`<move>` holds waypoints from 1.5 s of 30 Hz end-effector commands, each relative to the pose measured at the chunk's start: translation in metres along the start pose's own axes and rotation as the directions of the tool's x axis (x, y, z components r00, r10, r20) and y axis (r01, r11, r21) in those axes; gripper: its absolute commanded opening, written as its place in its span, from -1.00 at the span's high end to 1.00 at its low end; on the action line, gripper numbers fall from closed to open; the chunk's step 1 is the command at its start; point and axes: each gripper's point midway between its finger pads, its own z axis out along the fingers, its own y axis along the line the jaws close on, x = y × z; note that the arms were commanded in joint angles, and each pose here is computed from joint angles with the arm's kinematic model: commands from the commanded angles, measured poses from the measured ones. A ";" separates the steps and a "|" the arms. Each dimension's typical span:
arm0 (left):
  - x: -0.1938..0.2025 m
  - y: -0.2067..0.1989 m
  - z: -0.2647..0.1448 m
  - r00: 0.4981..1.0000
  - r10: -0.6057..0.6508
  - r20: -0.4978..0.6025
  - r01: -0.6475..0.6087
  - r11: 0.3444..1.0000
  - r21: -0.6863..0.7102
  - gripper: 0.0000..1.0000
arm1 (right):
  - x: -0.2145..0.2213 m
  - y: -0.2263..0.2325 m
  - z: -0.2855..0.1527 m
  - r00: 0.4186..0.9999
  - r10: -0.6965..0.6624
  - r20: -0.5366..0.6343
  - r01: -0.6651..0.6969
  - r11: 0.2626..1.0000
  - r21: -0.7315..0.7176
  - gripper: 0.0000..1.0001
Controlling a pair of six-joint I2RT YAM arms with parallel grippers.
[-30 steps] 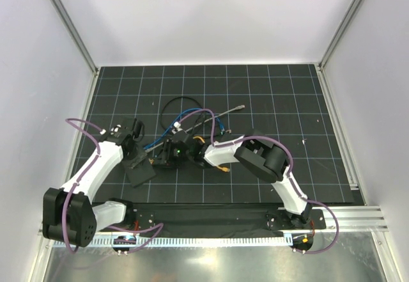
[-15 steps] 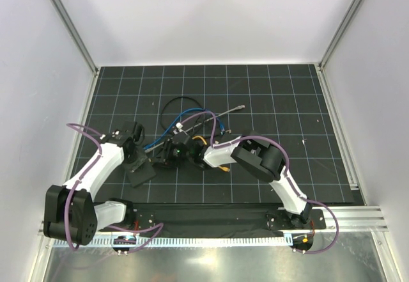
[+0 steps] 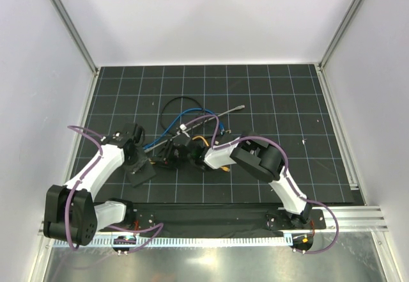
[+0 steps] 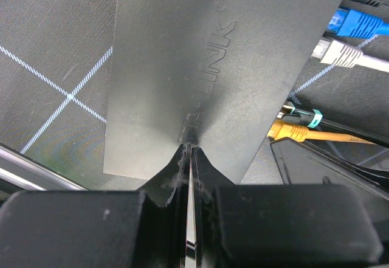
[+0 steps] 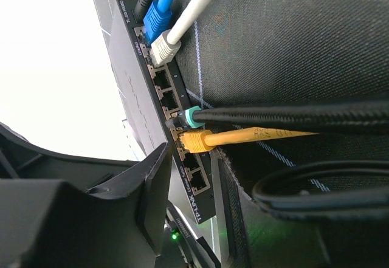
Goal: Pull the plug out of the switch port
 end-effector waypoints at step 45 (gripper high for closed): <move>0.007 0.029 0.028 0.984 -0.164 -0.071 0.159 0.985 -0.067 1.00 | -0.047 -0.062 -0.002 0.960 0.006 0.278 -0.072 0.971 0.227 0.98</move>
